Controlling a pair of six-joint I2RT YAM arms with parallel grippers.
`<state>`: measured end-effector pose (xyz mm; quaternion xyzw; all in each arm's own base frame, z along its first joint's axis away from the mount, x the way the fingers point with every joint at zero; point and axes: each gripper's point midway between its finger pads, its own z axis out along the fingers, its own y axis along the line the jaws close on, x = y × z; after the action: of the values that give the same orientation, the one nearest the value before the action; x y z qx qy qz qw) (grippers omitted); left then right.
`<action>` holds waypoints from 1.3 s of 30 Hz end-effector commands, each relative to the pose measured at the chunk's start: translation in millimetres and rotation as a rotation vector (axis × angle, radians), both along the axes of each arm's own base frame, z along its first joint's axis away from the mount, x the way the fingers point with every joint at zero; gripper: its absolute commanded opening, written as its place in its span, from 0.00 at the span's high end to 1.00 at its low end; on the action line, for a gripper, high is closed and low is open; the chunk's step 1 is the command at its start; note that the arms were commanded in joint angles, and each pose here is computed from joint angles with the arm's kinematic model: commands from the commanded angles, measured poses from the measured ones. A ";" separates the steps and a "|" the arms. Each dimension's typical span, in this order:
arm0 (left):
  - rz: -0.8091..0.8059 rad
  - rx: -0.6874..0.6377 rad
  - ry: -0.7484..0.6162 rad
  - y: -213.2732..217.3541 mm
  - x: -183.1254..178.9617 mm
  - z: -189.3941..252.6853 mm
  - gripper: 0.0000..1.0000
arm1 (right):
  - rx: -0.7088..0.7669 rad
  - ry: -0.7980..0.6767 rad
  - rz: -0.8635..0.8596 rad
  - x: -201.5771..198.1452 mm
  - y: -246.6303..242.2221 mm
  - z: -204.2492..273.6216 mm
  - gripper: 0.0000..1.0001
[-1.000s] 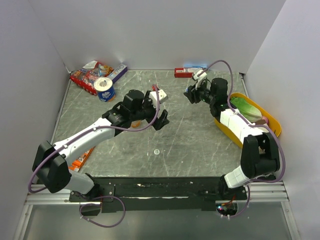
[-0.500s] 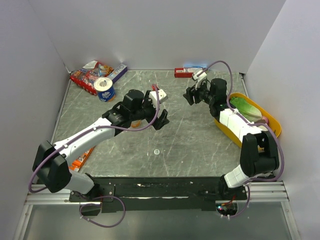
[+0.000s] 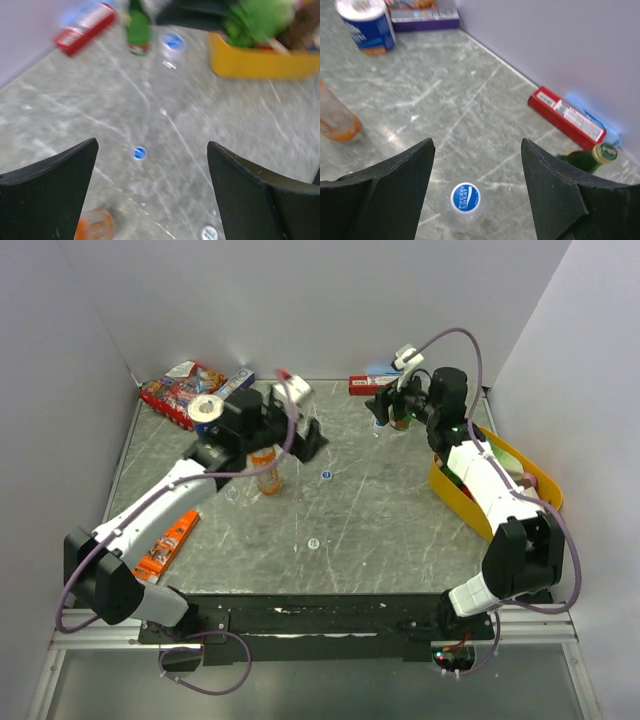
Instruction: Screw on the bottle caps
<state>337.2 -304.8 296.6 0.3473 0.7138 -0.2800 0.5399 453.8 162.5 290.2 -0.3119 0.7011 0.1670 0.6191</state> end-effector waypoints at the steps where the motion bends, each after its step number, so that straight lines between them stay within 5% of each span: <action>1: 0.201 -0.172 -0.096 64.7 28.9 90.7 0.04 | 0.060 -0.017 0.120 -37.9 30.8 53.3 0.23; 6: 0.508 -0.209 -0.174 180.2 60.7 127.3 0.04 | 0.051 -0.005 0.372 -101.0 106.6 69.0 0.24; 11: 0.762 -0.219 -0.200 274.4 47.8 129.7 0.04 | 0.019 -0.002 0.640 -173.5 195.6 60.3 0.23; 14: 0.827 -0.258 -0.227 297.0 25.1 130.4 0.04 | 0.001 0.010 0.685 -183.6 228.3 49.5 0.21; 25: 0.837 -0.339 -0.225 293.2 -31.8 126.6 0.04 | -0.005 0.108 0.805 -203.0 323.2 9.6 0.17; 39: 0.831 -0.332 -0.212 292.1 -41.1 124.2 0.04 | -0.065 0.180 0.780 -199.8 345.2 -43.4 0.25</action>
<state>301.8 -9.7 415.3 -0.0283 0.6865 -0.0986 0.7198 246.3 497.9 228.1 -0.5657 0.5996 0.3979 0.4027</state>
